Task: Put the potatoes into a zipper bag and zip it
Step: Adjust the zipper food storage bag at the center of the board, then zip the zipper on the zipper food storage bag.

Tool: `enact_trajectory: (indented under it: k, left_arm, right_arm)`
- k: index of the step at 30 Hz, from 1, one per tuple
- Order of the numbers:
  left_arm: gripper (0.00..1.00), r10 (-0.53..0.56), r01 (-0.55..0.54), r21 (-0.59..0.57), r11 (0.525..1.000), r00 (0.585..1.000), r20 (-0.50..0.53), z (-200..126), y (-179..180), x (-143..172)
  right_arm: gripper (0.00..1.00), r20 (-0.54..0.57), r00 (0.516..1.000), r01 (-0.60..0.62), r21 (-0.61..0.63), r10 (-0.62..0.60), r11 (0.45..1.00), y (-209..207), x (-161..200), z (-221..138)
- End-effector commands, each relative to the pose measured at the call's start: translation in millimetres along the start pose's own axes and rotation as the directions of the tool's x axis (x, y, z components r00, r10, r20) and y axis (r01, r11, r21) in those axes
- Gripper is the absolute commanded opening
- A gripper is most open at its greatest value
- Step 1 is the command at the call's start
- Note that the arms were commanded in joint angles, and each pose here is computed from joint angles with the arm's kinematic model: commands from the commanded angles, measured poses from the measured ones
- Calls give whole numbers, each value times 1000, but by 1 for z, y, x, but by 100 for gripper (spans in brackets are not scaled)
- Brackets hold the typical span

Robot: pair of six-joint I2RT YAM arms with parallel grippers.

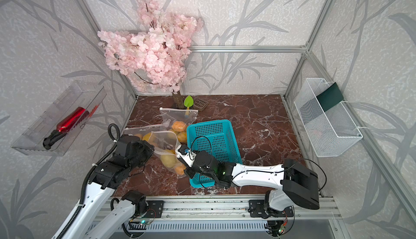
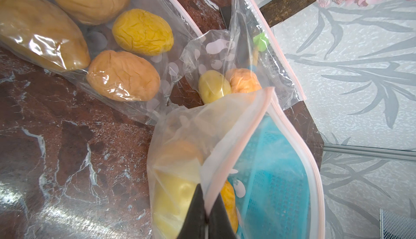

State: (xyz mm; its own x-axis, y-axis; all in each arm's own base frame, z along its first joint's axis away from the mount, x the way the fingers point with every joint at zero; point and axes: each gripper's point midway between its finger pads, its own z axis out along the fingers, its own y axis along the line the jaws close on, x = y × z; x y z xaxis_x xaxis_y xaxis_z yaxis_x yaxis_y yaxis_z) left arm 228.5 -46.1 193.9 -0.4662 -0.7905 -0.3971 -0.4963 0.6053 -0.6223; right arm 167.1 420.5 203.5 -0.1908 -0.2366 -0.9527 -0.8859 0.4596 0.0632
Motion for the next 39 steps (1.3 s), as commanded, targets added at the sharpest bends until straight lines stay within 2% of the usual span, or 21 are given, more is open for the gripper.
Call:
enact_trajectory:
  k: [1,2,3,5,6,12,18,23,30,34,39]
  left_arm:
    - [42,-34,34,-9,999,999,-4,-9,-1,-2]
    - [56,-37,37,-8,999,999,-19,-12,-2,-1]
    - [64,-43,43,-11,999,998,-40,-16,-2,2]
    - [74,-55,54,-16,998,994,-90,-24,-3,10]
    - [75,-57,56,-18,998,991,-124,-29,-4,14]
    - [74,-48,63,39,997,953,-299,-65,-31,33]
    - [68,-70,66,-25,997,890,-450,-85,-37,51]
    - [71,-113,110,-38,993,827,-551,-89,-39,71]
    - [72,-113,98,-57,994,801,-588,-80,-46,83]
    - [72,-87,53,-75,996,797,-598,-67,-54,91]
    - [57,-64,-2,-106,994,784,-618,-50,-60,103]
  right_arm:
    - [0,40,999,12,4,-12,1000,2,-16,-1]
    - [0,38,999,16,4,-16,1000,2,-16,0]
    - [0,37,999,20,11,-21,1000,1,-15,0]
    - [0,36,999,31,18,-31,999,0,-15,1]
    - [0,38,998,39,19,-40,999,0,-15,2]
    - [0,32,997,64,19,-64,998,0,-15,3]
    - [0,44,997,63,-3,-63,998,5,-19,0]
    - [0,43,996,76,-9,-75,997,6,-18,2]
    - [0,48,996,79,-20,-78,997,8,-20,1]
    - [0,50,996,79,-19,-78,997,8,-20,0]
    - [0,52,996,77,-21,-76,997,9,-21,-1]
